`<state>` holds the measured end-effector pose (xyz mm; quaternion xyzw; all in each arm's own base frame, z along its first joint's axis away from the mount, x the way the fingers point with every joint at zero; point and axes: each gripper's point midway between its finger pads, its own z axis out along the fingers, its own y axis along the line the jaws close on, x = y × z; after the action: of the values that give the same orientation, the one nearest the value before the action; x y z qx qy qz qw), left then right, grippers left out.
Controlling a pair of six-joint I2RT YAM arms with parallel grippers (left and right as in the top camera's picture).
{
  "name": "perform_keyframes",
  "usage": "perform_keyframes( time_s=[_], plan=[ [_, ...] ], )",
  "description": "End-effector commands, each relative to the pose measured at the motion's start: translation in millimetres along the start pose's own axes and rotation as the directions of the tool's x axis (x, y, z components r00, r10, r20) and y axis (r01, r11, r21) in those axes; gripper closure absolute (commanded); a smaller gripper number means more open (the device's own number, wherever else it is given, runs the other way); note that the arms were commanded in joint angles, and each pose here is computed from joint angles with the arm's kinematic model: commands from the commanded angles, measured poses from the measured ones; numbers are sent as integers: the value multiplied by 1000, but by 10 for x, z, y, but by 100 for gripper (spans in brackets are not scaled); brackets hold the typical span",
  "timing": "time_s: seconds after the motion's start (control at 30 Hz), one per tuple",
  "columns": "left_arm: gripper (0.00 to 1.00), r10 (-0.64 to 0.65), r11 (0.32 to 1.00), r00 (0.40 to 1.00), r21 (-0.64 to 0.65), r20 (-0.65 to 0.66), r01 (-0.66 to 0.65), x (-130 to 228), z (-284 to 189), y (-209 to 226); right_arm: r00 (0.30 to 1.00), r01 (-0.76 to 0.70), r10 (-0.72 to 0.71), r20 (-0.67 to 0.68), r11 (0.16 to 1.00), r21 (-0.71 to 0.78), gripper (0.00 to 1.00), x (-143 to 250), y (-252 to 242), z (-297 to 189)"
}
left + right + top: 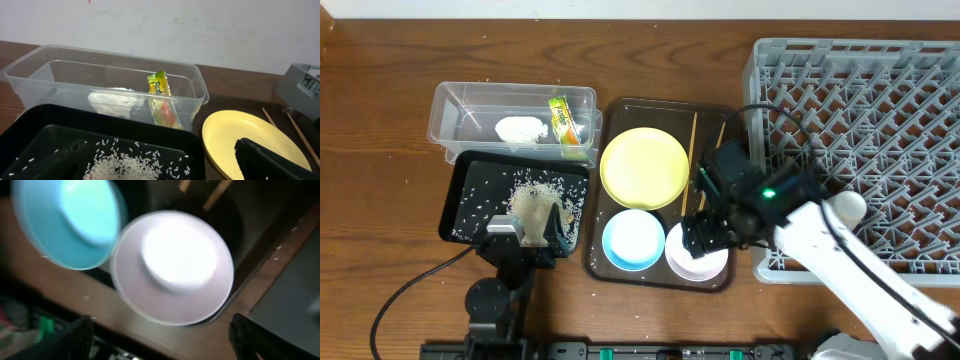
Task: Sort waste into correct bins and load items into the dishwasher rack
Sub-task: 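Grasp the pink bowl on the brown tray with the right gripper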
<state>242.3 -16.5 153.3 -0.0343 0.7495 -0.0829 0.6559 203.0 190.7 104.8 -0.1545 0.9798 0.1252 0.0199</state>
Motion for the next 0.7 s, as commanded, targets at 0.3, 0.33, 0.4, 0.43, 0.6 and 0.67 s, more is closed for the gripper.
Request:
perform_keyframes(
  time_s=[0.3,0.33,0.4,0.43,0.6,0.67],
  plan=[
    [4,11,1000,999,0,-31,-11,138,20,19,995,-26,49,-88,969,247,42,55,-594,716],
    [4,11,1000,999,0,-31,-11,139,20,19,994,-27,51,-93,969,245,44,59,-595,732],
    [4,11,1000,999,0,-31,-11,138,20,19,994,-5,29,-104,975,223,48,68,-560,739],
    [4,11,1000,999,0,-31,-11,139,20,19,994,24,-3,-106,979,202,49,61,-522,720],
    [4,11,1000,999,0,-31,-11,138,20,19,994,109,-108,-16,989,99,46,-75,-284,436],
    [4,11,1000,999,0,-31,-11,138,20,19,992,114,-120,47,988,99,43,-144,-254,284]
  ],
)
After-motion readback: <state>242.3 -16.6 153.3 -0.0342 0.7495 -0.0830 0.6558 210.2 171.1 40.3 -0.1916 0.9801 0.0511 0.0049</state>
